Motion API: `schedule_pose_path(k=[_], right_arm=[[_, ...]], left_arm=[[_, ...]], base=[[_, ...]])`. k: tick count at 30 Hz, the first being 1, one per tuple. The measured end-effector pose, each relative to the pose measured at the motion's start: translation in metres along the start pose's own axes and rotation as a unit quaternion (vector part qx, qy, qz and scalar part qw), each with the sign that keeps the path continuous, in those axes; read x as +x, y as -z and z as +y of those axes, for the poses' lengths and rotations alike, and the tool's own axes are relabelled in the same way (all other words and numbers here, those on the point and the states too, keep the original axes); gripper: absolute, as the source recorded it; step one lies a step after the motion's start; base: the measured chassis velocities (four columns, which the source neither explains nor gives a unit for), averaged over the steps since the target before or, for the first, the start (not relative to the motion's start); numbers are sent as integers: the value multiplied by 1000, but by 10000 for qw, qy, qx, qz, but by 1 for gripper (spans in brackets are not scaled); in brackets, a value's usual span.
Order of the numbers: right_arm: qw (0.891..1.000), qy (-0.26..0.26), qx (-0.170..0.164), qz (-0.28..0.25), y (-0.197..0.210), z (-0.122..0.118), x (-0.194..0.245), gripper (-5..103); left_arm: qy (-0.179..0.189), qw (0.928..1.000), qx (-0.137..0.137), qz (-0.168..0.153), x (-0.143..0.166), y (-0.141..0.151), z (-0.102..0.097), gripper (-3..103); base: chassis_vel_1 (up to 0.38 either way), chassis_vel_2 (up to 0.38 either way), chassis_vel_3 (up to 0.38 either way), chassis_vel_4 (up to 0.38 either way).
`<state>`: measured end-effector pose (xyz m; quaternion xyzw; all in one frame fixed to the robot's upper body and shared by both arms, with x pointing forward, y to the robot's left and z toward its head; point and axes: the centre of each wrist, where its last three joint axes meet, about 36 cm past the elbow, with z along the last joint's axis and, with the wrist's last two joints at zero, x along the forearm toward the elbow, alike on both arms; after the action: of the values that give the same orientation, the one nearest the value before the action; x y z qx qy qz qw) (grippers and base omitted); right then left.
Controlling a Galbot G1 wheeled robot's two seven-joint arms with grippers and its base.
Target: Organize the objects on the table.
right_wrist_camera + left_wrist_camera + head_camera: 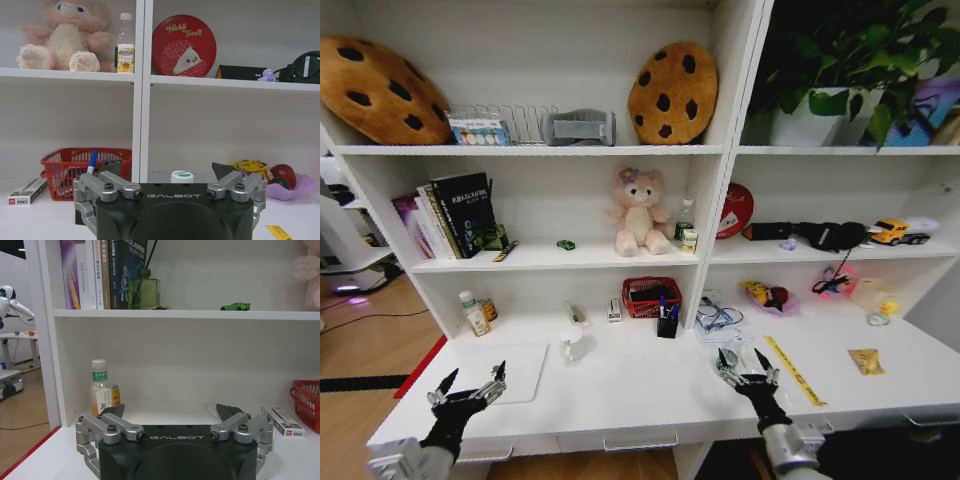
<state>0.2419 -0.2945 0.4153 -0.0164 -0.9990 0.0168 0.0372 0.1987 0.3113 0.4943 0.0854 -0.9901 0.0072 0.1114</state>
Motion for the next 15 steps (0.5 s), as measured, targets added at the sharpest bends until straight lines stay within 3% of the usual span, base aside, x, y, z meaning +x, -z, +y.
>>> schedule_pose_path(k=[7, 15], right_arm=[[9996, 3, -130, 240, 1, -8, -13, 100], [9992, 53, 3, 385, -6, -15, -32, 100]], left_arm=[[0, 10000, 0, 0, 0, 0, 0, 100], [0, 10000, 0, -1, 0, 0, 0, 100]], base=[[0, 0, 0, 0], [0, 0, 0, 0]])
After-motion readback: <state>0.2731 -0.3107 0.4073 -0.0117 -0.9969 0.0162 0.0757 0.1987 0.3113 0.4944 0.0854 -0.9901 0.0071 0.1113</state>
